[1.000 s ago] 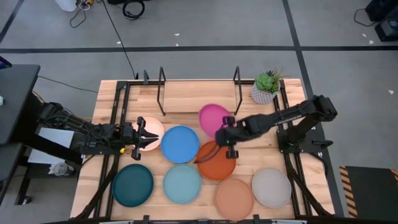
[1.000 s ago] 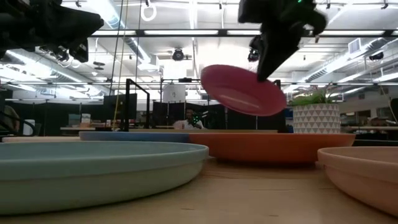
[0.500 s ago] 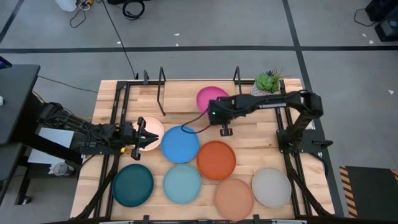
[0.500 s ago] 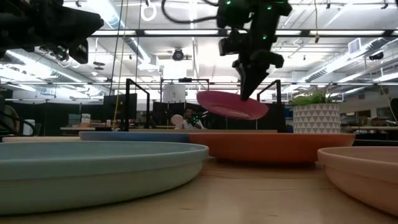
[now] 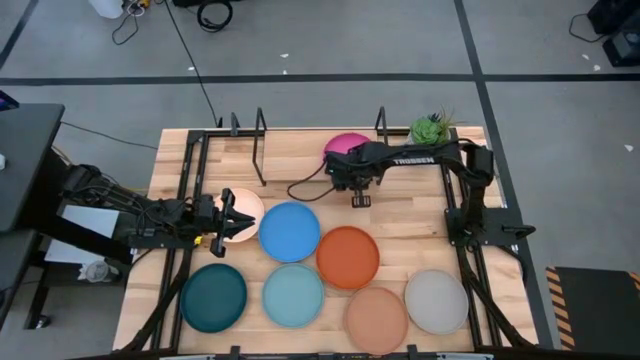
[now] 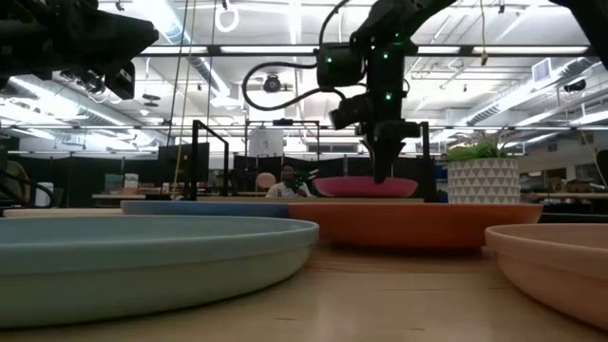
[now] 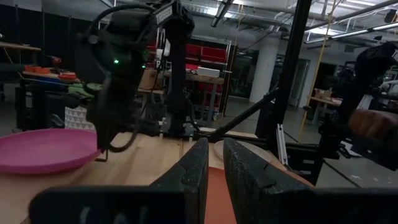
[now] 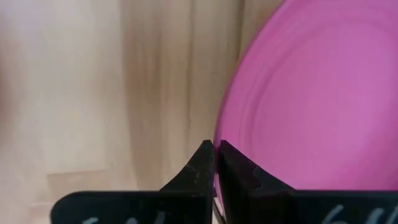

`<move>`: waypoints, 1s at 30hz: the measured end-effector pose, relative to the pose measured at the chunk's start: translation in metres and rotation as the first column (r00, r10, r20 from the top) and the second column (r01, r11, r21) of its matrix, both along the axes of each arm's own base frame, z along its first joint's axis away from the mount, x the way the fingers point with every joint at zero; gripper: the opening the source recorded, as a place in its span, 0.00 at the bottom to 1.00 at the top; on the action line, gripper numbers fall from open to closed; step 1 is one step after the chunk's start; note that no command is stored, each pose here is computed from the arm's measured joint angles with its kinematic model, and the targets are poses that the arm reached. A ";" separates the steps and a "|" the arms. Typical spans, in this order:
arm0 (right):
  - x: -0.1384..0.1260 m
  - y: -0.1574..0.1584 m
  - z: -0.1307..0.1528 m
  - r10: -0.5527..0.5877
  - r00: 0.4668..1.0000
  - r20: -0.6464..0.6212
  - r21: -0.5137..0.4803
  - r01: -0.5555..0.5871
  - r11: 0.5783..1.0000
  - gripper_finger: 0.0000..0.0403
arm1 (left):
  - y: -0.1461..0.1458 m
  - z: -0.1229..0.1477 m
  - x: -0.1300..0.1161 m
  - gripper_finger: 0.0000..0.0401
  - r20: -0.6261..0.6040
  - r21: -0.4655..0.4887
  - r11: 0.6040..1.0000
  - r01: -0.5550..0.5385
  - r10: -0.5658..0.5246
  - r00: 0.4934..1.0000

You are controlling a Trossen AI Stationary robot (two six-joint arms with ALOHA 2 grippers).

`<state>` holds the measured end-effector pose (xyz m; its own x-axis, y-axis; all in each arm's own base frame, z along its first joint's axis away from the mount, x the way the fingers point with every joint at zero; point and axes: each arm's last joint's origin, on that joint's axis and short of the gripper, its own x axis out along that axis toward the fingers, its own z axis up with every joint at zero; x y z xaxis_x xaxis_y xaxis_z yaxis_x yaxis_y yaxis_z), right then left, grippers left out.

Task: Place and stack plates onto a shelf
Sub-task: Put the pink plate on the shelf

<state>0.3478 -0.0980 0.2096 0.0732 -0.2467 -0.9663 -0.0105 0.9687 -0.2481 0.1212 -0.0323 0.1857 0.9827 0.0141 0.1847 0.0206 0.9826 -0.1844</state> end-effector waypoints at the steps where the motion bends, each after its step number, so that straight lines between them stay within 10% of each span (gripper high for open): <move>1: 0.000 -0.002 0.000 -0.004 1.000 0.005 -0.001 0.004 1.000 0.04 | 0.000 0.000 0.000 0.14 0.000 0.000 1.000 0.000 0.000 1.000; 30: 0.001 -0.012 -0.004 -0.010 0.999 0.043 -0.065 0.013 0.998 0.09 | 0.000 0.000 0.000 0.14 0.000 0.001 1.000 0.000 0.000 1.000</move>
<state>0.3485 -0.1102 0.2054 0.1110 -0.3106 -0.9440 0.0124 0.9503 -0.3111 0.1212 -0.0323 0.1856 0.9828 0.0141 0.1843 0.0203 0.9829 -0.1831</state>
